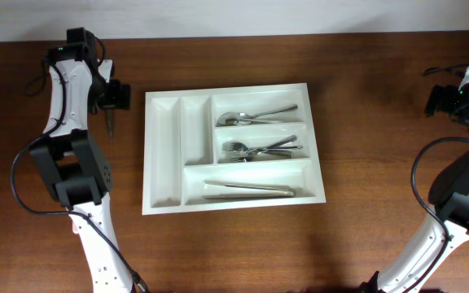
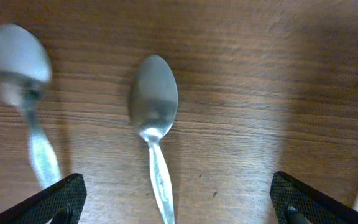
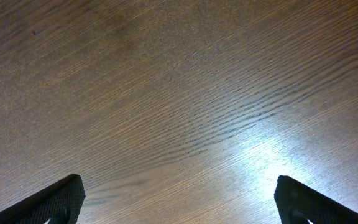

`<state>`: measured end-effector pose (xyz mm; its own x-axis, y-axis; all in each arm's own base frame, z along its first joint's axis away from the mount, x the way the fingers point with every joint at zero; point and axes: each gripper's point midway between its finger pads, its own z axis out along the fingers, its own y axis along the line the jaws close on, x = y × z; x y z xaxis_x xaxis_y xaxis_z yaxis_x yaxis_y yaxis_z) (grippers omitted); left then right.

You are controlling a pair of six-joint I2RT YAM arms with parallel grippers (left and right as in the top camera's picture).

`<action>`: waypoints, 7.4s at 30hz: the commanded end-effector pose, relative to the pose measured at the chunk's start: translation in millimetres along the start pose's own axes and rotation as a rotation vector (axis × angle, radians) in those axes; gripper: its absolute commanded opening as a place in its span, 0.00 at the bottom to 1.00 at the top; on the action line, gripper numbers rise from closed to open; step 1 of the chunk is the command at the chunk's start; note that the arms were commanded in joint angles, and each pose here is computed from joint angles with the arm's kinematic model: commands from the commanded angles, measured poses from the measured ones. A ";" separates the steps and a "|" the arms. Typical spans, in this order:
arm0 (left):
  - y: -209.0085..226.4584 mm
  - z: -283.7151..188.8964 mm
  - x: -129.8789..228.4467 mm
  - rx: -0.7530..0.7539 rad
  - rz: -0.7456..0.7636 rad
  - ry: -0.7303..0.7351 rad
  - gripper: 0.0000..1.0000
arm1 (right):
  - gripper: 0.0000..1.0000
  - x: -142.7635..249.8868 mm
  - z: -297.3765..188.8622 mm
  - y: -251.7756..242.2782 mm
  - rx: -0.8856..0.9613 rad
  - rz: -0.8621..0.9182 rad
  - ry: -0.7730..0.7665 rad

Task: Pack container
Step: 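Lower the left gripper and close it on the right spoon, then carry the spoon right and drop it in the left compartment, then move the left gripper back left over the remaining spoon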

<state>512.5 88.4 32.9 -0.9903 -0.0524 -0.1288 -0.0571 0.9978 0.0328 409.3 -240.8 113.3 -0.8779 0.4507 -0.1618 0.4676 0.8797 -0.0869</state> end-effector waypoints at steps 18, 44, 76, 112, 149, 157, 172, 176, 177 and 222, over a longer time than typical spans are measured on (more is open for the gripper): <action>-8.8 27.1 9.9 0.045 -0.112 0.063 0.97 | 0.99 -0.8 -4.6 1.7 -0.002 0.007 -0.011; 6.1 27.4 11.4 -0.026 -0.063 0.067 0.57 | 0.99 -0.8 -4.6 1.7 -0.002 0.007 -0.011; 8.6 27.3 11.3 -0.027 -0.057 0.065 0.11 | 0.99 -0.8 -4.6 1.7 -0.002 0.007 -0.011; -122.8 -121.3 1.3 0.238 0.086 -0.057 0.02 | 0.99 -0.8 -4.6 1.7 -0.002 0.007 -0.011; -217.4 -75.9 60.5 0.087 0.072 0.166 0.03 | 0.99 -0.8 -4.6 1.7 -0.002 0.007 -0.011; -188.9 -76.8 51.2 0.094 0.011 0.162 0.03 | 0.99 -0.8 -4.6 1.7 -0.002 0.007 -0.011; -157.4 -71.9 56.6 0.095 0.038 0.206 0.06 | 0.99 -0.8 -4.6 1.7 -0.002 0.007 -0.011; -156.8 -54.7 75.8 0.071 0.046 0.293 0.06 | 0.99 -0.8 -4.6 1.7 -0.002 0.007 -0.011; -154.3 -51.4 79.2 0.056 0.048 0.308 0.06 | 0.99 -0.8 -4.6 1.7 -0.002 0.007 -0.011; 83.6 -79.0 -8.5 -0.088 -0.053 -0.107 0.99 | 0.98 -0.8 -4.6 1.7 -0.002 0.007 -0.011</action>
<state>492.0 178.4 93.6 -0.9704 -0.1803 -0.1606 -0.2043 0.9677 0.1480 409.3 -240.8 113.3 -0.8777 0.4510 -0.1619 0.4679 0.8795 -0.0868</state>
